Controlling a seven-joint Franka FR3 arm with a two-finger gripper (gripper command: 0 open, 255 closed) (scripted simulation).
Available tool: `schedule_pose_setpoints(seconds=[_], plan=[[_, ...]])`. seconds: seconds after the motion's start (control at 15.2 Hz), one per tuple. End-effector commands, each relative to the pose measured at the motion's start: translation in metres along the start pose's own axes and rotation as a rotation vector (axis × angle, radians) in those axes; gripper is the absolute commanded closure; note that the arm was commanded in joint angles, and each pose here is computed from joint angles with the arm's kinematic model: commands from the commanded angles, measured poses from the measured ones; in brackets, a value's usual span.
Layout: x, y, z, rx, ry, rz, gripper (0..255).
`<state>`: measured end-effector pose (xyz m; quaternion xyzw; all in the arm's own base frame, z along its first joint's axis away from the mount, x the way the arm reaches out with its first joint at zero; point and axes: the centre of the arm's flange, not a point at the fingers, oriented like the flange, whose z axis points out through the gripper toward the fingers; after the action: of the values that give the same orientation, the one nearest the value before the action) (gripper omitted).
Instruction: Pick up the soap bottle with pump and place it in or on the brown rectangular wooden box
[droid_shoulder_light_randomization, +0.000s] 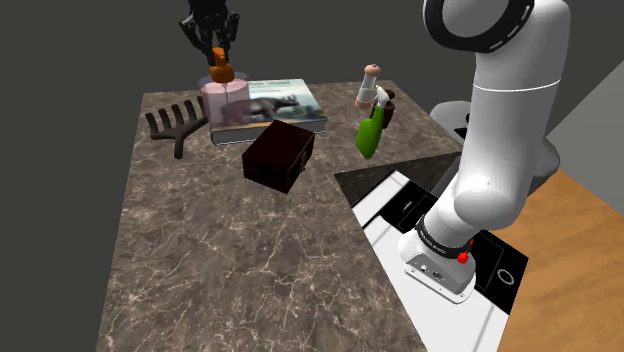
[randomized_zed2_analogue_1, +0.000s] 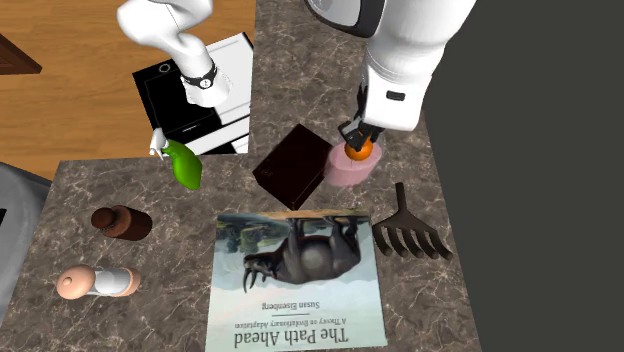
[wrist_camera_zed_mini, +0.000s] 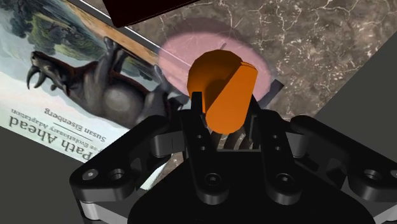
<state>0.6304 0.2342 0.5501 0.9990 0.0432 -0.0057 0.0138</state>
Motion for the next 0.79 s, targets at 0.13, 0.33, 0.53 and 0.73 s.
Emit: schedule_pose_setpoints(seconds=[0.13,0.33,0.53,0.73], plan=[[-0.001,0.000,-0.022,0.000,0.000,0.000,255],[-0.012,0.006,-0.035,0.000,0.000,0.000,255],[-0.043,0.024,-0.051,0.000,0.000,0.000,255],[-0.074,0.042,-0.067,0.000,0.000,0.000,255]])
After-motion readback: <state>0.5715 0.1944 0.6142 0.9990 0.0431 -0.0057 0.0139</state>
